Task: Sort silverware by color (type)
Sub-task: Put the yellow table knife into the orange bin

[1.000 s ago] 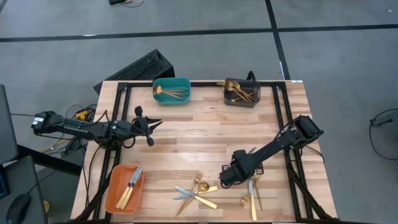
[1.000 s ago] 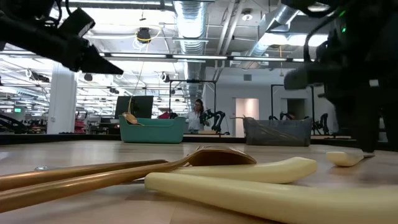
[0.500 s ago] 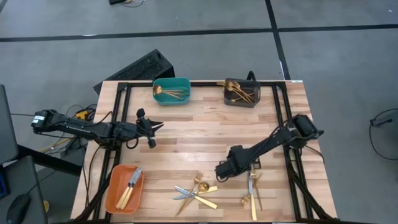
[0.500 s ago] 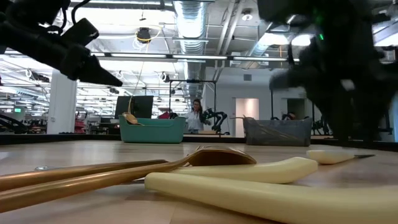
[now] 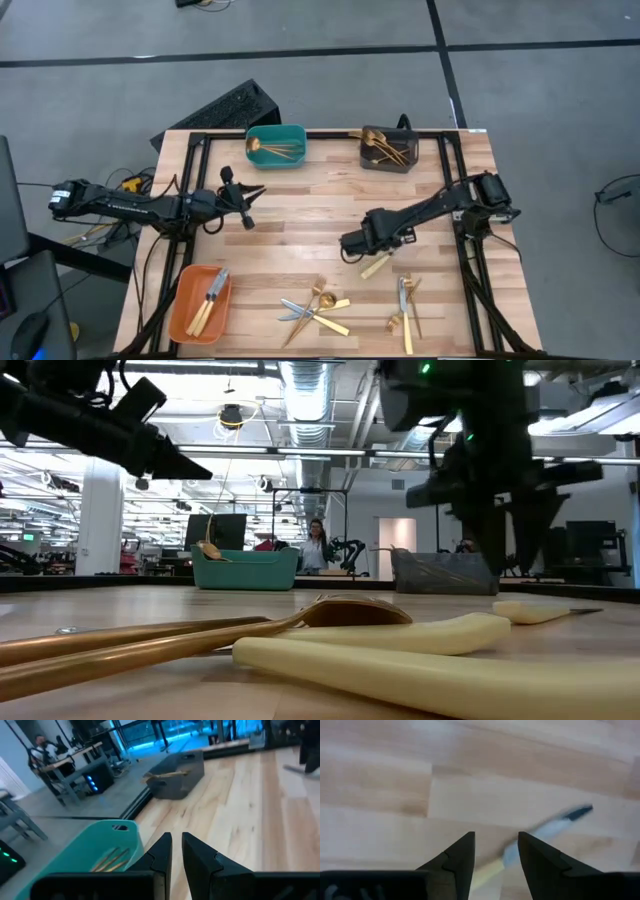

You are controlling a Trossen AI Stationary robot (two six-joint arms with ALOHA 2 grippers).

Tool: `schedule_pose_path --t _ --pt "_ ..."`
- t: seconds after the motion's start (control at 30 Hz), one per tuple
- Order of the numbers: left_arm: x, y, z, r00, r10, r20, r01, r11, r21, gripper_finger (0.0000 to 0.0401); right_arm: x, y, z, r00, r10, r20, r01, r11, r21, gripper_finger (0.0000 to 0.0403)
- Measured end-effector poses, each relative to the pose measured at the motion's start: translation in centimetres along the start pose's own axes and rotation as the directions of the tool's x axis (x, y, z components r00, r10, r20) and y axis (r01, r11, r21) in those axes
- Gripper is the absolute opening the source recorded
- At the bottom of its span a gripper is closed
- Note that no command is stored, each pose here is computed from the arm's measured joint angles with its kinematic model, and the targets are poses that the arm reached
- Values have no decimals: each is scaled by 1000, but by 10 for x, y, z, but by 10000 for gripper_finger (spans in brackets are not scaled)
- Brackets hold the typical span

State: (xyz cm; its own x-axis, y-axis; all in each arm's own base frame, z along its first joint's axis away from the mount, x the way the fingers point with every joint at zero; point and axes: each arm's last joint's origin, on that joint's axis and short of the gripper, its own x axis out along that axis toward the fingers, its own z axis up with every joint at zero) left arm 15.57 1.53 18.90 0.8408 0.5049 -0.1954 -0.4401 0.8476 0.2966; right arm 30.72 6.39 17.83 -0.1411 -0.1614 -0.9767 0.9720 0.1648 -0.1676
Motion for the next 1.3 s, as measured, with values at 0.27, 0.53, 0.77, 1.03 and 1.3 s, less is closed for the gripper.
schedule_pose_path --t 0.27,0.53,0.77,1.03,1.3 --pt "10 14 -2 998 70 -10 -70 997 -17 32 -32 -11 -17 993 49 -107 -50 999 -3 175" --pt "33 31 3 984 116 134 -121 992 31 32 -32 -20 -33 994 70 -80 -53 978 199 174" --pt "47 33 -4 987 36 154 -44 998 48 32 13 -14 -60 987 159 -24 -128 865 486 173" --pt "59 34 -11 985 17 171 -32 996 84 31 38 -15 -50 983 183 6 -161 851 499 173" --pt "63 34 -10 985 29 169 -33 999 21 31 52 -27 -8 997 55 59 -67 971 228 172"
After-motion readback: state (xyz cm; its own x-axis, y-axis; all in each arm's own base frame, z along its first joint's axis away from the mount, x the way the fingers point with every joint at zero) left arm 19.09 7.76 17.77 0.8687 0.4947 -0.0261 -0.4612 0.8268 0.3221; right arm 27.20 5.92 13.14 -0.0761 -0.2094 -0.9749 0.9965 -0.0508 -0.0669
